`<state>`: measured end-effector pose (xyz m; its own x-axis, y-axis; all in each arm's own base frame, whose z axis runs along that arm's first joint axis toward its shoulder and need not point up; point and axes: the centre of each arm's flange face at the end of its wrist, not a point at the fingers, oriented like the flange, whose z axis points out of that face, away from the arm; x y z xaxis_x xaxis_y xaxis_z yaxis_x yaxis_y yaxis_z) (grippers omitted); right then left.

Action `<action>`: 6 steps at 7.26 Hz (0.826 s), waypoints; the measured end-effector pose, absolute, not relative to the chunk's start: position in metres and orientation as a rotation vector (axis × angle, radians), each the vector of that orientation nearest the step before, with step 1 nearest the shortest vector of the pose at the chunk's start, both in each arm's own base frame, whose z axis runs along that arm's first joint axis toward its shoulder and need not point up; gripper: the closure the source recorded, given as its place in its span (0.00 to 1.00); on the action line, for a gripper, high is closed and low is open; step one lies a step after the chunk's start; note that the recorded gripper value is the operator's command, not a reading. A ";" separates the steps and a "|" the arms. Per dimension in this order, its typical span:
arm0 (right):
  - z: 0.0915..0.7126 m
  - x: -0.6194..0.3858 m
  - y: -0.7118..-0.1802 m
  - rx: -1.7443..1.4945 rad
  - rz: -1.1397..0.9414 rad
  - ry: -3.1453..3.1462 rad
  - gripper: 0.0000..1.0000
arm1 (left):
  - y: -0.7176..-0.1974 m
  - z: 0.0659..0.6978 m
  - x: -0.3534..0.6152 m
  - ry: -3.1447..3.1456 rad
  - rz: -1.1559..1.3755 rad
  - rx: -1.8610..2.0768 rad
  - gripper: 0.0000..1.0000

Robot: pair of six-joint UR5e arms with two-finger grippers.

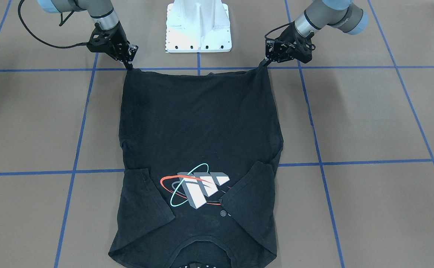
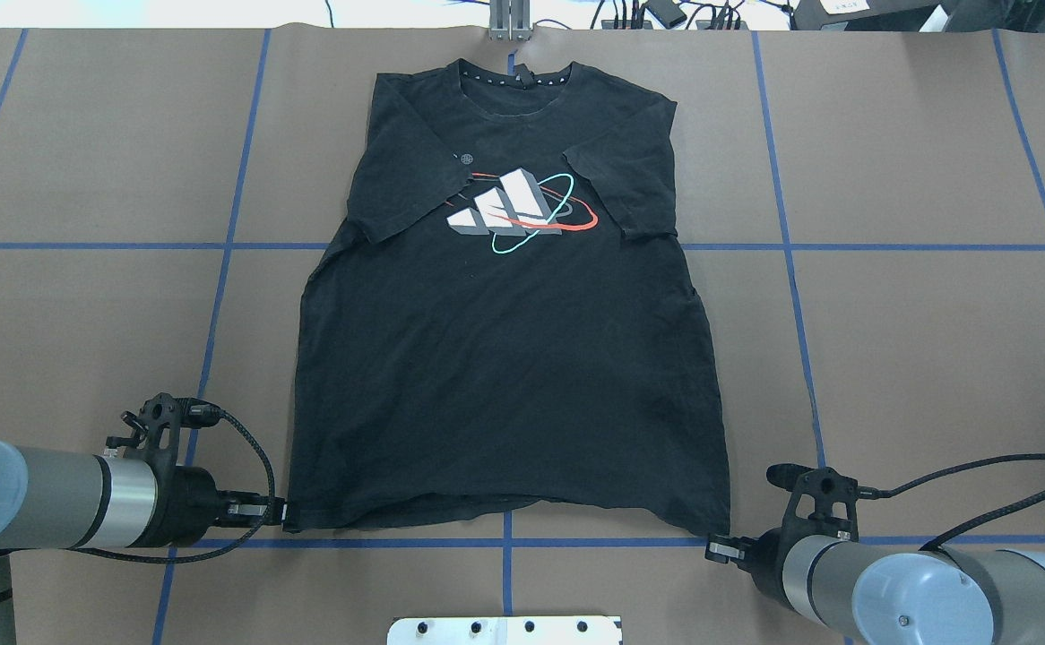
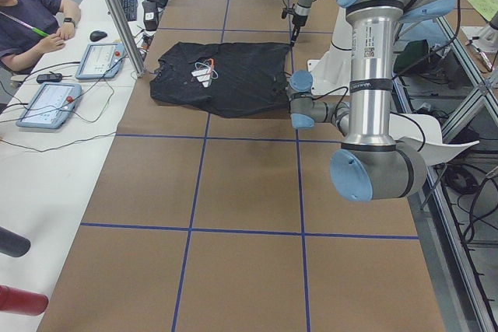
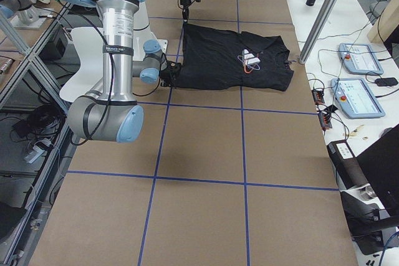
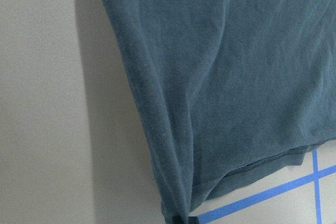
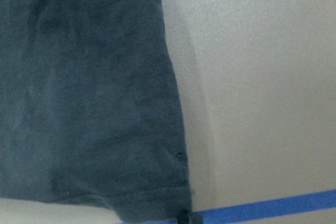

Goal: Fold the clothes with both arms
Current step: 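Lift the hem with both grippers and carry it toward the collar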

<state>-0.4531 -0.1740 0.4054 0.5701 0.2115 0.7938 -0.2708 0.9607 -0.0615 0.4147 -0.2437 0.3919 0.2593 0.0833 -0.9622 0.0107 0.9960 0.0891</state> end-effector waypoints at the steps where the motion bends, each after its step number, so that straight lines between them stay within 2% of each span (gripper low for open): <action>1: 0.403 -0.450 -0.175 0.069 0.284 -0.926 1.00 | -0.244 0.390 0.414 1.311 0.049 0.084 1.00; 6: 0.363 -0.388 -0.155 -0.027 0.180 -0.989 1.00 | -0.215 0.347 0.351 1.393 0.131 0.005 1.00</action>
<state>-0.3880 -0.1551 0.3625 0.5359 0.1631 0.8284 -0.1386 0.9848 -0.1042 0.3514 -0.2145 0.3469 0.1709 0.0949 -0.9807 -0.0890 0.9928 0.0805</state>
